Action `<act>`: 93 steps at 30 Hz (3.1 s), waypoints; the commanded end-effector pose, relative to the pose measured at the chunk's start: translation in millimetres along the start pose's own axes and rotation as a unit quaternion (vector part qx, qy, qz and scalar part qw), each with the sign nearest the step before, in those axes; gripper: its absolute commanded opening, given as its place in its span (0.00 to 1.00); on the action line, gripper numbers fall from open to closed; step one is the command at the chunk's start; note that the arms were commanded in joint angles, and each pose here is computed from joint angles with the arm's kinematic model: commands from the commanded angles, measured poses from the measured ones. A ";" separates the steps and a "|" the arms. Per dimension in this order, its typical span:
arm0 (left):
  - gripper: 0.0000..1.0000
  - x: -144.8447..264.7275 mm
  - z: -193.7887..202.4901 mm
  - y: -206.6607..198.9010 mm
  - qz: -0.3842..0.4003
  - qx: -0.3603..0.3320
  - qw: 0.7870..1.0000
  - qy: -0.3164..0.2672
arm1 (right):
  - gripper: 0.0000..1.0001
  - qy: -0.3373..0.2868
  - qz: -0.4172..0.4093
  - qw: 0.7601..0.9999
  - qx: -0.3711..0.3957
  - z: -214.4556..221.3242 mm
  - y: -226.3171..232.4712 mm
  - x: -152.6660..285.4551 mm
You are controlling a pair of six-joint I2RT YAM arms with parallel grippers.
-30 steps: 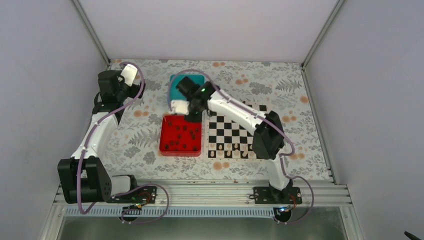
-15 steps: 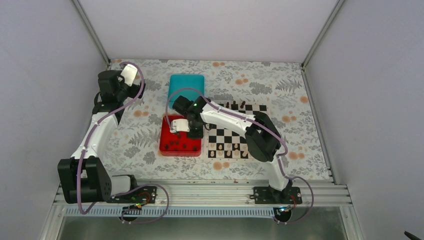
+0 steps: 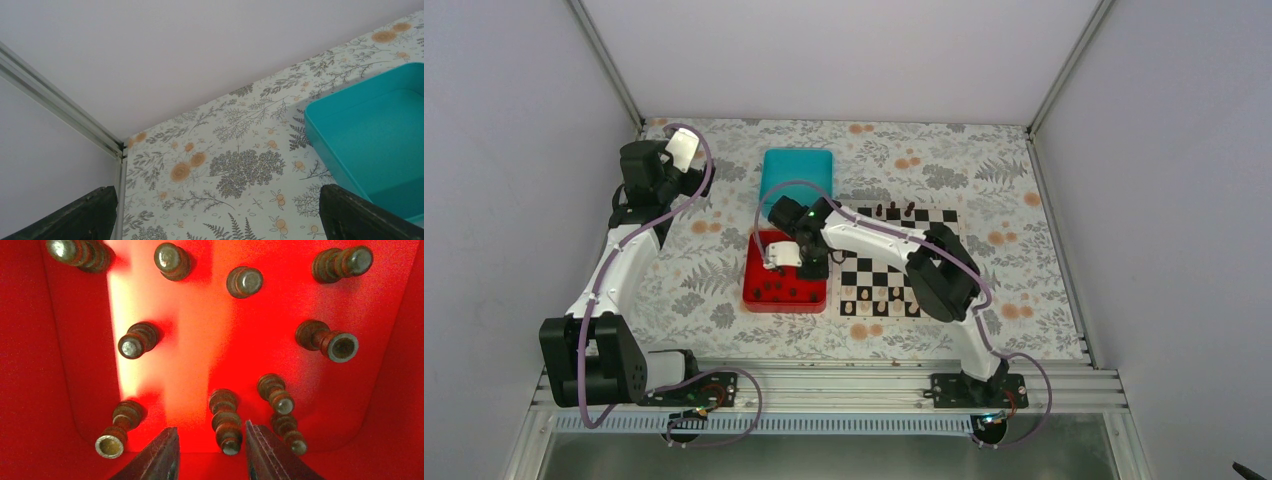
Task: Set up the chess pieces on the board
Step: Pick up the chess piece from the storage box, then place the chess piece on the chessboard.
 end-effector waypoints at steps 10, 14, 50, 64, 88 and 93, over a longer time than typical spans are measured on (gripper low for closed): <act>1.00 6.3 -3.6 1.0 0.002 0.000 1.000 -0.009 | 0.19 0.000 -0.008 1.000 -0.006 -1.1 -4.0 -15.4; 1.00 5.9 -3.1 1.0 0.002 0.001 1.000 -0.008 | 0.09 -0.006 -0.002 1.000 -0.008 -2.3 -6.7 -10.2; 1.00 5.3 -4.3 0.6 0.006 0.001 1.000 -0.009 | 0.05 -0.063 0.033 0.933 -0.353 299.3 -149.2 70.7; 1.00 4.8 -3.4 1.3 0.004 0.001 1.000 -0.007 | 0.05 -0.049 0.027 0.933 -0.355 291.8 -168.1 38.5; 1.00 3.1 -0.7 1.1 0.004 0.000 1.000 -0.004 | 0.05 -0.006 0.035 0.938 -0.346 291.4 -182.5 18.6; 1.00 2.7 -0.2 1.1 0.004 0.000 1.000 -0.004 | 0.05 -0.001 0.038 0.938 -0.344 292.8 -180.1 22.6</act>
Point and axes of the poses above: each gripper's point midway between its finger pads, its own x axis back along the fingers, its own y axis along the line the jaws close on, z = x × y, the point moved 1 cm from there along x, back along the fingers
